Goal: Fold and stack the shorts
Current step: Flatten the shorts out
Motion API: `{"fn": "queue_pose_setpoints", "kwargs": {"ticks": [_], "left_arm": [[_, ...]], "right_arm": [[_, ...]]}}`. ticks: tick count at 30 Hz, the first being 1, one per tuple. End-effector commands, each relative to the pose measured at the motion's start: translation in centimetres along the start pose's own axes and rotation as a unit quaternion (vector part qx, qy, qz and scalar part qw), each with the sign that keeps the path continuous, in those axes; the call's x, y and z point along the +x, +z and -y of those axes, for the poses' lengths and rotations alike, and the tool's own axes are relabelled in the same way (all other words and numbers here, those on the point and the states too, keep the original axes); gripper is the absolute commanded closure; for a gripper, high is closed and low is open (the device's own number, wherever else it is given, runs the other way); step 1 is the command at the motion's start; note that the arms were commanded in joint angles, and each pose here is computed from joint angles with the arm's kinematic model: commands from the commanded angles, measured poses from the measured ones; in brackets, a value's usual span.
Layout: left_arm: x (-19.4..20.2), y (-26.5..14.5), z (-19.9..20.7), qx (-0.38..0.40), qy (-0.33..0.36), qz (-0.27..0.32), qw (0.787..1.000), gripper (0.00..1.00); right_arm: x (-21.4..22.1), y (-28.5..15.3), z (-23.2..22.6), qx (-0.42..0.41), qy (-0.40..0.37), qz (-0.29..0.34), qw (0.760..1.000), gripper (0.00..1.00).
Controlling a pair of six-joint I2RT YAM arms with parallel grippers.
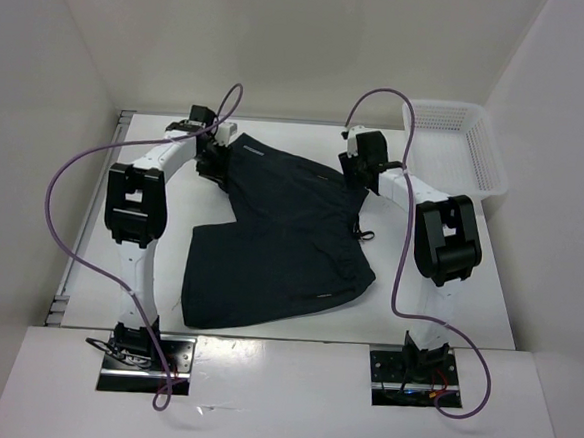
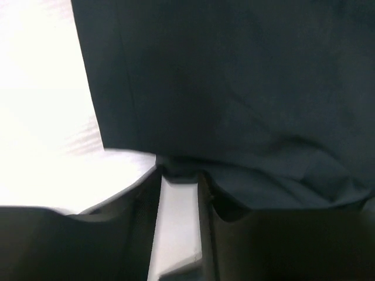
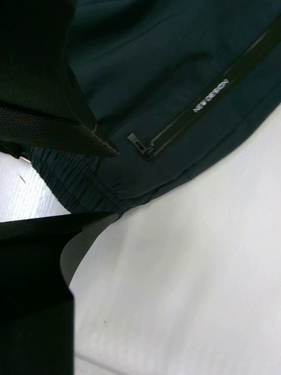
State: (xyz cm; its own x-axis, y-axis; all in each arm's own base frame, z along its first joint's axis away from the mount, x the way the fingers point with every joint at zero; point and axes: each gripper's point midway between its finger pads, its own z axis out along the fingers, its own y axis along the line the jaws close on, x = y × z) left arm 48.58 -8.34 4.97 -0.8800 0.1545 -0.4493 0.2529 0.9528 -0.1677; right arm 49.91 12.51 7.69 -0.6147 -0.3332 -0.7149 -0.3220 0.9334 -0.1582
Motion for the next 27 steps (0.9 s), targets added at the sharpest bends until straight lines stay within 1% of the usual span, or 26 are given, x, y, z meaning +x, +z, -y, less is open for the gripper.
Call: {"fn": "queue_pose_setpoints", "kwargs": {"ticks": [1,4,5,6,7,8,9,10,13,15,16,17,20,22,23,26,27], "left_arm": [[-1.2,1.1,0.4,0.014,0.008,0.012,1.000,0.77],[-1.5,1.3,-0.2,-0.002,0.008,0.013,1.000,0.91],[-1.2,1.1,-0.3,-0.007,0.007,0.010,1.000,0.94],[-0.1,1.6,-0.4,-0.006,0.004,-0.003,1.000,0.95],[0.0,1.1,-0.5,-0.013,0.005,-0.002,1.000,0.95],[-0.1,0.2,-1.1,-0.022,0.000,0.004,1.000,0.99],[0.5,-0.2,-1.0,-0.022,-0.001,-0.004,1.000,1.00],[1.4,-0.5,-1.9,-0.032,-0.009,-0.011,0.999,1.00],[3.0,-3.8,-3.2,-0.065,-0.023,-0.023,0.997,1.00],[4.7,-5.1,-3.1,-0.076,-0.026,-0.045,0.996,1.00],[5.2,-6.2,-3.1,-0.083,-0.026,-0.047,0.995,1.00],[7.3,-6.3,-3.1,-0.098,-0.025,-0.076,0.992,1.00],[9.5,-7.1,-3.0,-0.128,-0.012,-0.099,0.987,1.00],[11.8,-6.7,-2.9,-0.133,-0.008,-0.132,0.982,0.98],[12.2,-6.7,-3.1,-0.138,-0.008,-0.137,0.981,0.98],[12.6,-6.8,-3.4,-0.156,-0.001,-0.145,0.977,0.92],[11.9,-7.0,-3.6,-0.162,0.001,-0.137,0.977,0.71]], "right_arm": [[-0.1,-0.1,0.5,0.006,-0.009,0.006,1.000,0.52],[0.3,0.3,0.8,0.016,-0.014,0.005,1.000,0.52],[0.7,0.6,0.9,0.020,-0.019,-0.001,1.000,0.52],[0.7,0.6,0.9,0.020,-0.019,-0.001,1.000,0.52],[0.9,1.0,0.9,0.020,-0.019,-0.002,1.000,0.52],[0.4,0.9,0.9,0.020,-0.019,0.003,1.000,0.52],[0.8,1.2,0.8,0.020,-0.019,-0.003,1.000,0.52],[0.9,1.2,0.8,0.020,-0.019,-0.003,1.000,0.52],[1.3,1.6,0.9,0.023,-0.019,-0.009,1.000,0.52],[1.8,1.9,1.0,0.027,-0.020,-0.016,0.999,0.52],[2.0,2.3,1.0,0.026,-0.025,-0.016,0.999,0.52],[2.0,2.2,1.1,0.031,-0.025,-0.017,0.999,0.52],[2.5,2.5,1.0,0.030,-0.025,-0.022,0.999,0.52],[2.4,2.8,1.0,0.030,-0.030,-0.023,0.999,0.52],[1.8,2.8,1.1,0.031,-0.029,-0.014,0.999,0.52],[0.4,2.7,1.6,0.039,-0.032,-0.001,0.999,0.52],[-0.8,2.5,1.8,0.041,-0.031,0.011,0.999,0.52]]}}
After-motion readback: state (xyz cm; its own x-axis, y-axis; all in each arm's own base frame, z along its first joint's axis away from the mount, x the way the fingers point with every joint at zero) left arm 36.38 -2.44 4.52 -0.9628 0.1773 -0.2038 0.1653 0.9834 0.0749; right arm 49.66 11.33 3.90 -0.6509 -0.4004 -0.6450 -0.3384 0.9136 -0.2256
